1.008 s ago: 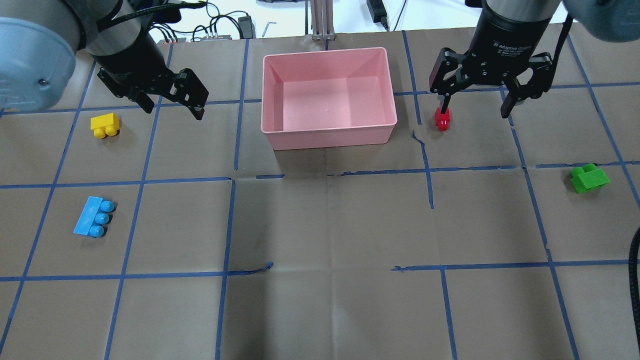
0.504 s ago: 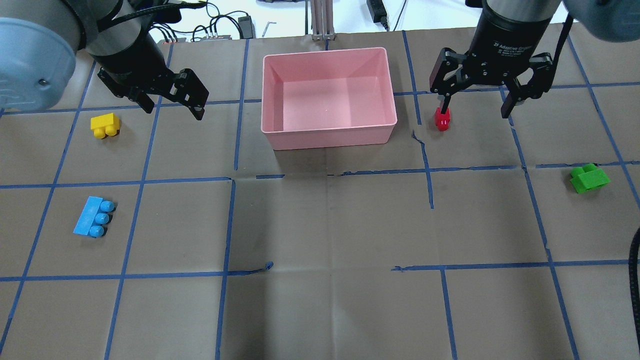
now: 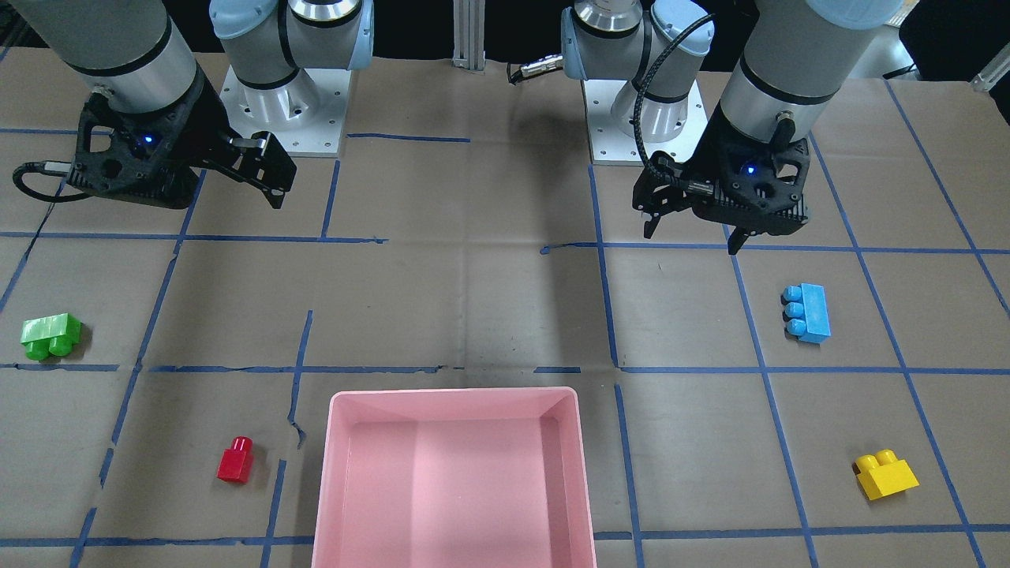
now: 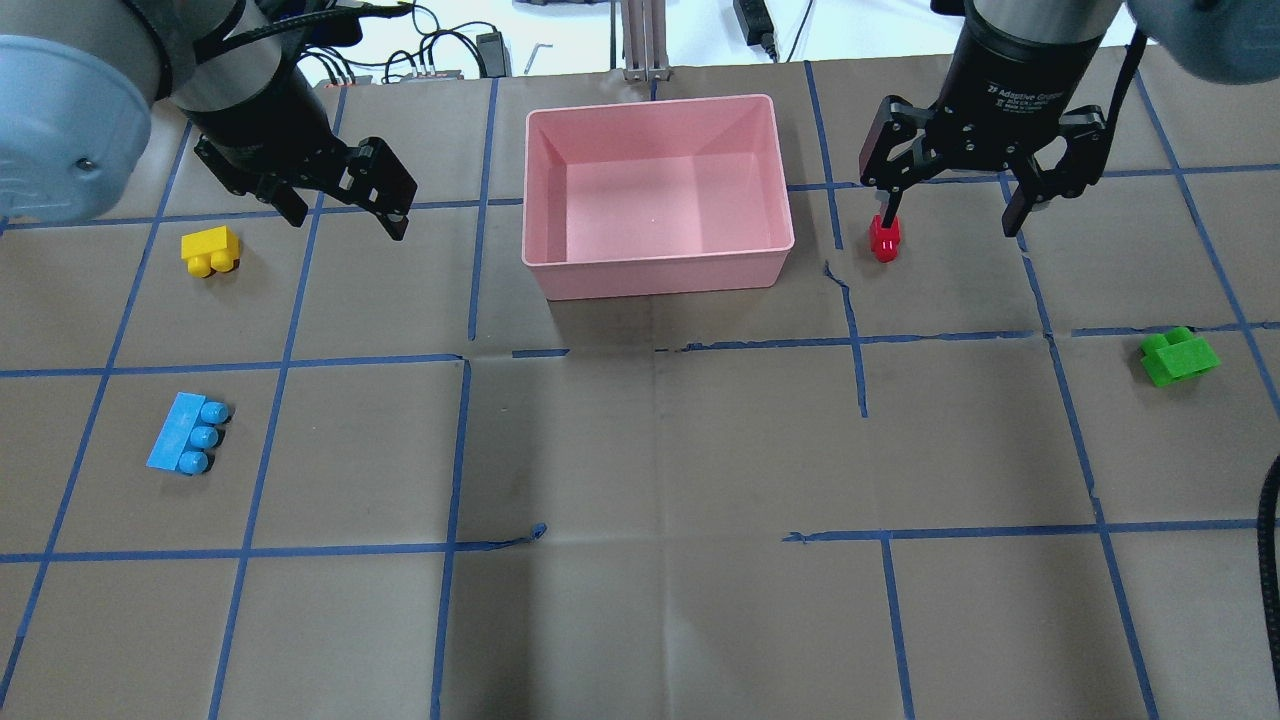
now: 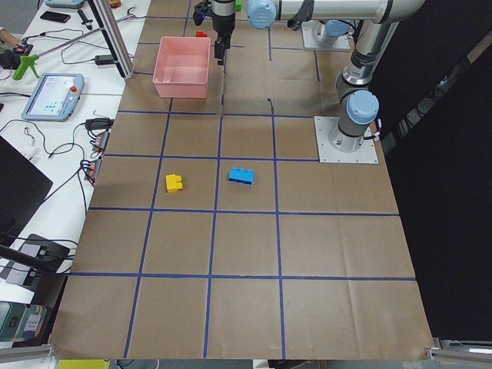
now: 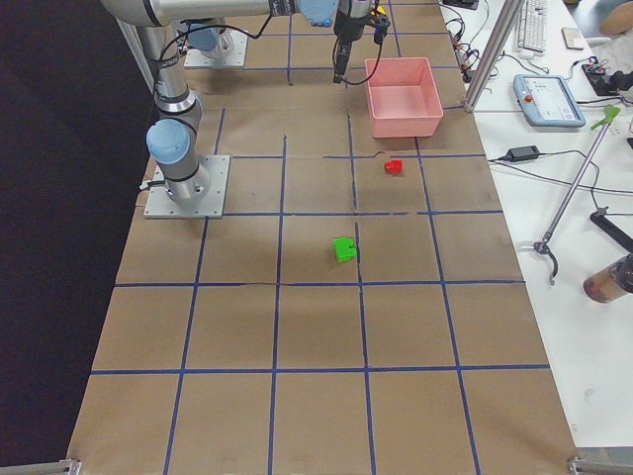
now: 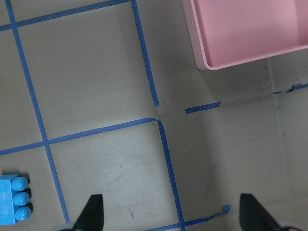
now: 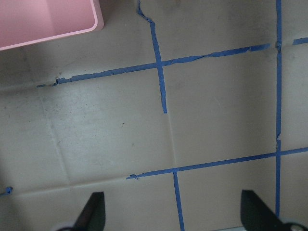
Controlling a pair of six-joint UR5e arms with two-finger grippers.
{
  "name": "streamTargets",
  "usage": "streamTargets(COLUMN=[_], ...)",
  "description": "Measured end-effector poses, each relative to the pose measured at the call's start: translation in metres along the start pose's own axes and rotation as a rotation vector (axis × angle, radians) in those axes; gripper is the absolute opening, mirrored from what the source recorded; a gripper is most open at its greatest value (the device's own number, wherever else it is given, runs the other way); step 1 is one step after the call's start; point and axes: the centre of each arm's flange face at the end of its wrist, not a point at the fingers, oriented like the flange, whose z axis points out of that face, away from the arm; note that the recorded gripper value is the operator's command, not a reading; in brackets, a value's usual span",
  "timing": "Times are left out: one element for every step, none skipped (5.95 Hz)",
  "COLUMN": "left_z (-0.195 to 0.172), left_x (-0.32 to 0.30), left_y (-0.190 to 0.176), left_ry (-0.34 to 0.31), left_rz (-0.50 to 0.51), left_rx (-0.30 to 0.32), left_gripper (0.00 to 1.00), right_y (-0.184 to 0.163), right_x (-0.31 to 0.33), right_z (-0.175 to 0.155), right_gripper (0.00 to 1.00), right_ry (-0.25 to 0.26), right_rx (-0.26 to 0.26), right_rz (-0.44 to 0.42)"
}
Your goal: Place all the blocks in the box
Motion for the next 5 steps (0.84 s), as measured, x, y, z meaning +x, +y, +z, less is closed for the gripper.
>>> streamTargets(left_z=[0.000,0.000,0.000,0.000,0.000], left_x=[0.000,0.000,0.000,-0.001,-0.001], left_y=[0.000,0.000,0.000,0.001,0.001], left_ry=[0.000,-0.001,-0.002,-0.005,-0.007], left_rz=[0.000,-0.001,-0.001,0.000,0.000], left_rx=[0.001,0.001,0.000,-0.001,-0.002], left_gripper=[0.99,0.99,0.99,0.99,0.99], right_y=[0.000,-0.001,-0.003,-0.007,-0.016], right_x=[0.001,0.002,0.006,0.014,0.035], right_z=[0.000,0.000,0.001,0.000,0.000], right_gripper=[0.99,1.00,1.00,1.00,1.00], right_ry=[0.001,0.001,0.001,-0.001,-0.008], right_rx=[-0.001,-0.001,-0.002,-0.001,0.000], right_rz=[0.001,0.004,0.009,0.006,-0.018])
